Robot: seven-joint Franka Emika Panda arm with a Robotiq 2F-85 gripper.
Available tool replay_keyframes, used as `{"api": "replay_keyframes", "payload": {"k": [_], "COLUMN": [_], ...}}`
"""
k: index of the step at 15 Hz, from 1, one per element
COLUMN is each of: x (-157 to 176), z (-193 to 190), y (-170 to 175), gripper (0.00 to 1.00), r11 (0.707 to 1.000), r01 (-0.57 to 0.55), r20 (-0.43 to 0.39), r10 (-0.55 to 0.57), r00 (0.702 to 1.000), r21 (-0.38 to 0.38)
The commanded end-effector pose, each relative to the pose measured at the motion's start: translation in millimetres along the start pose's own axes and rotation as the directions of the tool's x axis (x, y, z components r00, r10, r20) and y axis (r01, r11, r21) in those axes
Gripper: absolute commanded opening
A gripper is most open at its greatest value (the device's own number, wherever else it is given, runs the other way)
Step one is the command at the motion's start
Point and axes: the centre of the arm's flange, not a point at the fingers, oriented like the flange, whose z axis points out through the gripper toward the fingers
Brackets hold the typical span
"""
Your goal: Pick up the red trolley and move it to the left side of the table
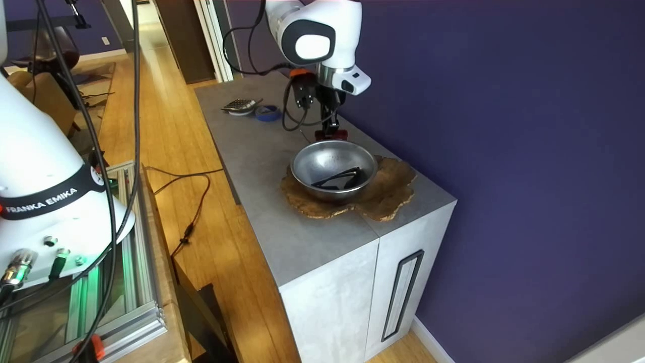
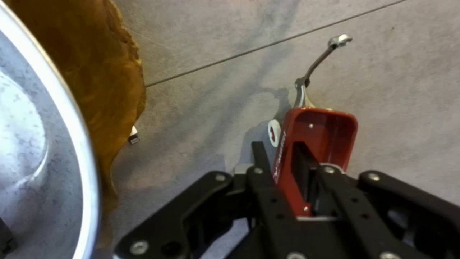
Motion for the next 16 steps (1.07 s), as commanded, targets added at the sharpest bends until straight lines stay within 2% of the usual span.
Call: {"api": "replay_keyframes", "payload": {"k": [1,2,3,10,13,16], "x": [10,10,11,10,-8,-33], "z": [6,8,9,6,-15,-40], "y": [-4,-4,-4,-8,-20,-46], "gripper": [0.17,0.17,0.02,0.01,0.01,0.01], "r11": [1.0,1.0,1.0,1.0,0.997,0.976], "r01": [-0.029,-0.029,-0.03,-0.015,0.081,0.219], "r20": [0.015,0.019,0.02,0.03,0.001,-0.021], "r10": [0.029,0.029,0.03,0.015,-0.081,-0.219], "r00": [0.999,0.999,0.999,0.999,0.997,0.976], "r21": [0.0,-0.001,-0.001,0.005,0.014,0.005]}}
